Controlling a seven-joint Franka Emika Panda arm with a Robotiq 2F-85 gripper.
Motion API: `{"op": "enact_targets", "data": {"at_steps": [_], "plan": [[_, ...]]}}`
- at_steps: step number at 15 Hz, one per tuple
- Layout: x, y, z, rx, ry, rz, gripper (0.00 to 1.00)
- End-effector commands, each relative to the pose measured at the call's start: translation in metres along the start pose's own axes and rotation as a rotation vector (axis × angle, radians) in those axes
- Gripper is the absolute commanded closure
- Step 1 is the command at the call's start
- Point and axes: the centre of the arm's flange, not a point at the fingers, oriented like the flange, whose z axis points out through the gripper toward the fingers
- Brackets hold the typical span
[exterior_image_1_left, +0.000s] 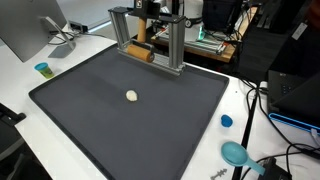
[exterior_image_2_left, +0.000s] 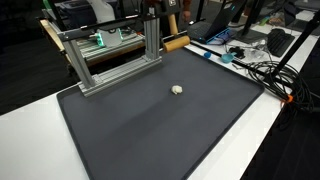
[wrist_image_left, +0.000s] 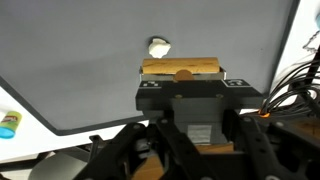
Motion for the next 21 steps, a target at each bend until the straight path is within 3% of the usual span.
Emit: {"op": "enact_targets", "data": {"at_steps": [1,5,8,9,20,21], "plan": [[0.045,-0.025,0.047,0.012,-0.009,-0.114,0.78],[0.058,-0.034,0.100,0.014,-0.097,-0.207,0.78],[0.061,-0.024,0.122,0.031,-0.150,-0.179,0.78],[0.042,-0.026,0.120,0.012,-0.138,-0.182,0.53],[0.050,-0.023,0.131,0.017,-0.149,-0.179,0.53],[0.050,-0.023,0.131,0.017,-0.149,-0.179,0.78]]}}
